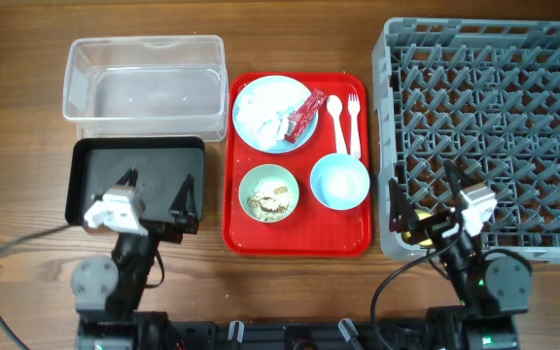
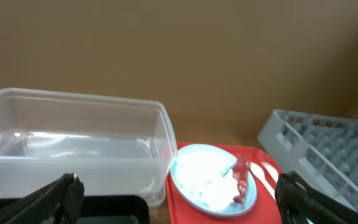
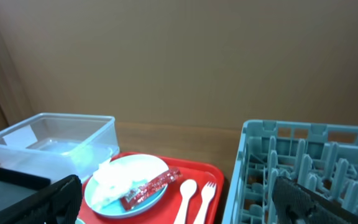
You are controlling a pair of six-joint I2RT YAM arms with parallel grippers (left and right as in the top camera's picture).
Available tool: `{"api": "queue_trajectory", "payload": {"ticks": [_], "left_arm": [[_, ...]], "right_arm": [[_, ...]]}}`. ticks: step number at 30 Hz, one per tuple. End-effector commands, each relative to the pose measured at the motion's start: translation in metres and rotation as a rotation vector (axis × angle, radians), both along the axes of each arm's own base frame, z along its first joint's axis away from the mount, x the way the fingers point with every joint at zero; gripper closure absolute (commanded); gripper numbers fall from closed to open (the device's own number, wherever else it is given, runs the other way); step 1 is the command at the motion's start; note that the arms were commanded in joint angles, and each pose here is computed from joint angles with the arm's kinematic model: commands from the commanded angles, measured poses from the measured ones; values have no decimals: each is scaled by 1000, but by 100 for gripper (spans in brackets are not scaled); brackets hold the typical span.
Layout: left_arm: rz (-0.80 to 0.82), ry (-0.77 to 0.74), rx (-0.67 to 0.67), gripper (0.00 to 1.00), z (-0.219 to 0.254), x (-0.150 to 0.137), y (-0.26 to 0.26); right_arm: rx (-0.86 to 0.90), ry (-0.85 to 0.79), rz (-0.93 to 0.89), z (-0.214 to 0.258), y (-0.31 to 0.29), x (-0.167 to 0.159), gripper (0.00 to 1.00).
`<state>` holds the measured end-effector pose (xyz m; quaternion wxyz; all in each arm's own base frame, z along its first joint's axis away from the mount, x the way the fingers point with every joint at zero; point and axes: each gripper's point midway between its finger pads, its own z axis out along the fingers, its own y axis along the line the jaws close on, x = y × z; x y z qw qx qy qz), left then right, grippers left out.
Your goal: Sort waste into correct bins and load items into the dishwasher rack
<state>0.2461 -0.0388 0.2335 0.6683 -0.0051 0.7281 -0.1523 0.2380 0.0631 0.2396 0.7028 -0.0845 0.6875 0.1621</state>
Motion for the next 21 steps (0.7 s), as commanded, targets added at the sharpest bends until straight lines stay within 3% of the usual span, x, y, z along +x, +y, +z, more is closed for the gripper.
{"api": "queue_trajectory", "payload": {"ticks": [1, 6, 12, 21], "left_arm": [[-62, 55, 92, 0, 32, 15, -8], [-96, 198, 96, 0, 58, 49, -17], [-247, 269, 229, 0, 76, 92, -60], [-407, 611, 358, 0, 29, 150, -149]], "right_arm": [[8, 46, 46, 37, 8, 6, 0], [-26, 177, 80, 58, 15, 21, 0], [-48, 414, 88, 64, 16, 39, 0], [-74, 618, 97, 65, 17, 58, 0]]}}
